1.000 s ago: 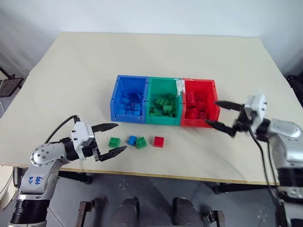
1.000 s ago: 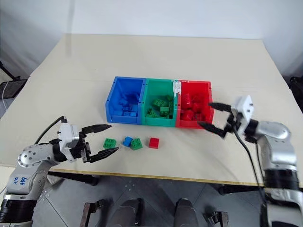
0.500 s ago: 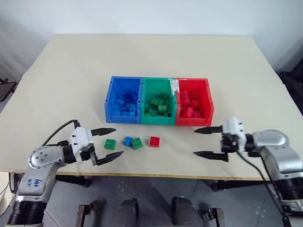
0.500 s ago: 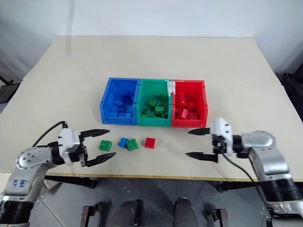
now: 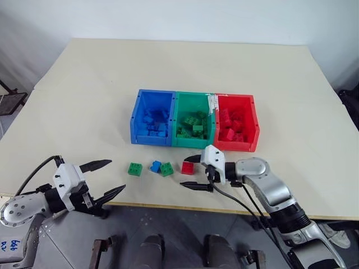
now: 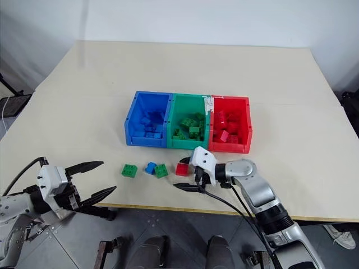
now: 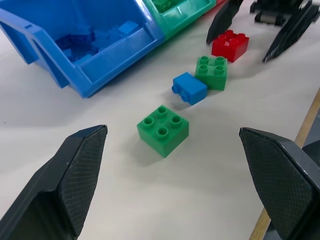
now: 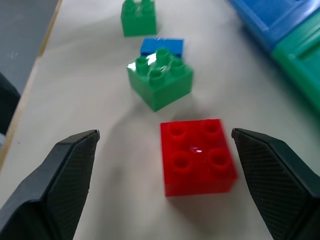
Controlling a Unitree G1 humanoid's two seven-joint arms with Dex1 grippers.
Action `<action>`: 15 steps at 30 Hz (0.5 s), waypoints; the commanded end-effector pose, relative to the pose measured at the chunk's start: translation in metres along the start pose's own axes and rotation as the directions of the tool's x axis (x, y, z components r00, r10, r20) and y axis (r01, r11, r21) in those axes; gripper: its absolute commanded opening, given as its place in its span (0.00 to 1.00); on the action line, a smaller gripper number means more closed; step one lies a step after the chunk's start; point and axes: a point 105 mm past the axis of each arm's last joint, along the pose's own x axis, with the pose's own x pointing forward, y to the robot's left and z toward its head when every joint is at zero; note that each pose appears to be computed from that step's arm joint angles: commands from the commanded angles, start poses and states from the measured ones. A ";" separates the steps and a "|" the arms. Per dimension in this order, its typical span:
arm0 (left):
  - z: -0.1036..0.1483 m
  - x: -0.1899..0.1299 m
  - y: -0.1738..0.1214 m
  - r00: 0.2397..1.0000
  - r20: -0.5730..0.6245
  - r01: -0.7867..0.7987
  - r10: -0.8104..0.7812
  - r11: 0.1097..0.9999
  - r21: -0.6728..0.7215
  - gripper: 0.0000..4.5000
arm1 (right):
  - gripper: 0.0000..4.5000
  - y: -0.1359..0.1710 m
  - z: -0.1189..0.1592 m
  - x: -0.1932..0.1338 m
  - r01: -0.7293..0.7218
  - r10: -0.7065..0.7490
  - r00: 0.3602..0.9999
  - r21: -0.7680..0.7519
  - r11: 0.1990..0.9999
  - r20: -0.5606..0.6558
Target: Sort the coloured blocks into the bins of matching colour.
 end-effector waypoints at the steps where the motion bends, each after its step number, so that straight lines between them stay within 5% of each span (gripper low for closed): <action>1: 0.009 -0.003 -0.001 1.000 0.021 -0.012 0.012 1.000 0.016 1.00 | 0.78 -0.001 0.011 0.002 0.000 0.001 0.999 -0.033 0.999 0.036; 7: 0.009 0.000 -0.003 1.000 0.027 -0.008 0.008 1.000 0.006 1.00 | 0.33 -0.007 0.021 -0.006 0.024 -0.019 0.996 -0.057 0.998 0.091; 15: 0.019 0.013 0.005 0.996 0.090 -0.016 0.015 1.000 0.006 1.00 | 0.33 -0.044 0.070 -0.069 0.180 -0.178 0.915 0.028 0.983 0.361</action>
